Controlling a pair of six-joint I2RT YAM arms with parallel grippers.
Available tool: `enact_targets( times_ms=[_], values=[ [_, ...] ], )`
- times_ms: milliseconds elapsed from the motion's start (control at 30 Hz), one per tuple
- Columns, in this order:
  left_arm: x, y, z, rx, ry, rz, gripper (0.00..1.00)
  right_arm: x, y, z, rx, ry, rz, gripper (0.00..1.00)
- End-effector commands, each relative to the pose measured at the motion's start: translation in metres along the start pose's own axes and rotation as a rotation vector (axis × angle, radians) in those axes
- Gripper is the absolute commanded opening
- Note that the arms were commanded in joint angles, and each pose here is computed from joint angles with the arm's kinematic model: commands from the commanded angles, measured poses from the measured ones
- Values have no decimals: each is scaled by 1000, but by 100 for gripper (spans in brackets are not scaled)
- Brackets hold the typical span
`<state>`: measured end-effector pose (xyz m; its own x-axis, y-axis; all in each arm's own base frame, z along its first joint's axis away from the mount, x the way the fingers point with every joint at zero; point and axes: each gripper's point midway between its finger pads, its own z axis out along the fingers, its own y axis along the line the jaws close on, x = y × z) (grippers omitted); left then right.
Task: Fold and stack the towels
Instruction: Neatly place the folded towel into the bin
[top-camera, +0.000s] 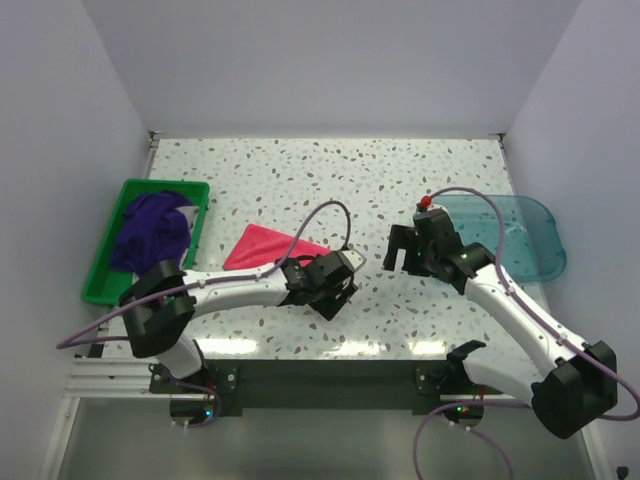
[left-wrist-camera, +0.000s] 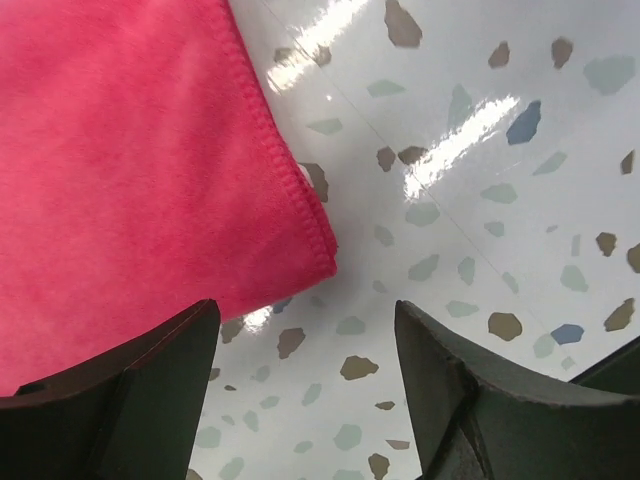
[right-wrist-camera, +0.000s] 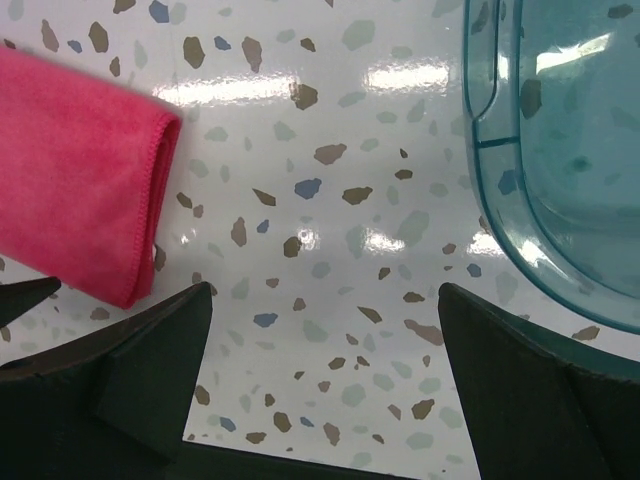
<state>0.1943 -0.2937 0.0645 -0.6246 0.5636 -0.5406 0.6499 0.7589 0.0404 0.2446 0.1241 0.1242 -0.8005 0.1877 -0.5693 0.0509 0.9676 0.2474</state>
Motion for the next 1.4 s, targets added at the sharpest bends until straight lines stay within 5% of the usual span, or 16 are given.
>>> enact_targets(
  times_ms=[0,400,500,600,700,767,1067,1367],
  values=[
    [-12,-12,7,7,-9,49,75,3,-13,-5,49,-14,31,99],
    [24,8,45,-126,128,134,70,11,-13,-7,20,-16,44,99],
    [34,13,49,-151,155,129,58,11,-6,-6,-12,-9,53,99],
    [38,14,51,-158,154,111,27,12,4,-3,-57,4,81,99],
    [29,10,47,-136,108,72,7,11,17,0,-109,18,134,99],
    [19,5,45,-89,76,30,1,7,29,2,-157,16,180,99],
    [-25,1,19,71,-64,-142,0,4,71,20,-291,63,512,99],
    [-36,4,8,104,-105,-192,0,16,92,52,-281,113,619,99]
  ],
)
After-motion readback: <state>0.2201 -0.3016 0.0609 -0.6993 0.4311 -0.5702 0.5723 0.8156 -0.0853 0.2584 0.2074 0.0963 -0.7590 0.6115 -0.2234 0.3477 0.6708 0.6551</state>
